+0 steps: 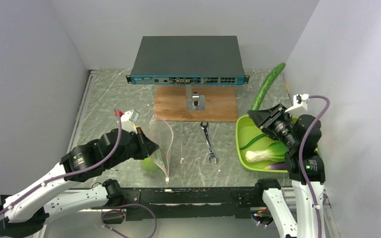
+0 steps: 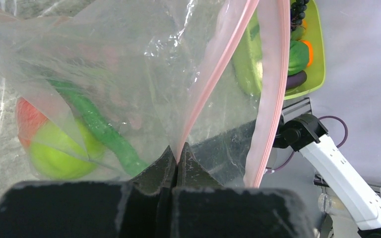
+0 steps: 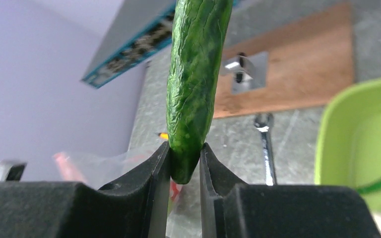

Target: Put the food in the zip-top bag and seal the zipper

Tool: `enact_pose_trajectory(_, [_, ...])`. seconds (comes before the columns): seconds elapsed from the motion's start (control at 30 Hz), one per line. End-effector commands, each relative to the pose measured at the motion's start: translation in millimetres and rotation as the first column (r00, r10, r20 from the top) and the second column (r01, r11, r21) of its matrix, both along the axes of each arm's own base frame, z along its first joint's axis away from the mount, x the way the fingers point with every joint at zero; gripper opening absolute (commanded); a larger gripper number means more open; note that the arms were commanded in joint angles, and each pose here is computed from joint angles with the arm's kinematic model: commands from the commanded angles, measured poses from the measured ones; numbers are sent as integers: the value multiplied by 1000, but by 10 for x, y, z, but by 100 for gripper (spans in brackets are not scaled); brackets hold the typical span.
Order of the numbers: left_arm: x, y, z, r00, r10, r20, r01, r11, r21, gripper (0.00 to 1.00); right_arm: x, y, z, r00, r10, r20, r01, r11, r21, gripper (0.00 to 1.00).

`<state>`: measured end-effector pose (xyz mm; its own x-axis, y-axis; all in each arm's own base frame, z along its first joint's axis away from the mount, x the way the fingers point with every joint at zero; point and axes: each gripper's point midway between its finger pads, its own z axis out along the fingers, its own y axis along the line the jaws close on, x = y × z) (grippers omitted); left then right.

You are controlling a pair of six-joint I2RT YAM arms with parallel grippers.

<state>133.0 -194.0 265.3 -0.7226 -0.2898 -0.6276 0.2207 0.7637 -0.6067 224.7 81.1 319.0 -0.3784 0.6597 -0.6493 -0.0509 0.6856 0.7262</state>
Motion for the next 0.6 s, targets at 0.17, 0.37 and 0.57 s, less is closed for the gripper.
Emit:
enact_pose_trajectory(0.17, [189, 59, 10, 996, 85, 29, -87, 993, 82, 0, -328, 945, 769, 775, 597, 207, -576, 802, -157, 0])
enact_pose_trajectory(0.37, [222, 282, -55, 984, 176, 22, -177, 973, 148, 0, -1084, 1985, 689, 465, 875, 133, -858, 482, -179, 0])
enact_pose_trajectory(0.57, [214, 588, -91, 953, 302, 29, -304, 946, 115, 0, -1689, 2541, 471, 258, 966, 30, -955, 259, -141, 0])
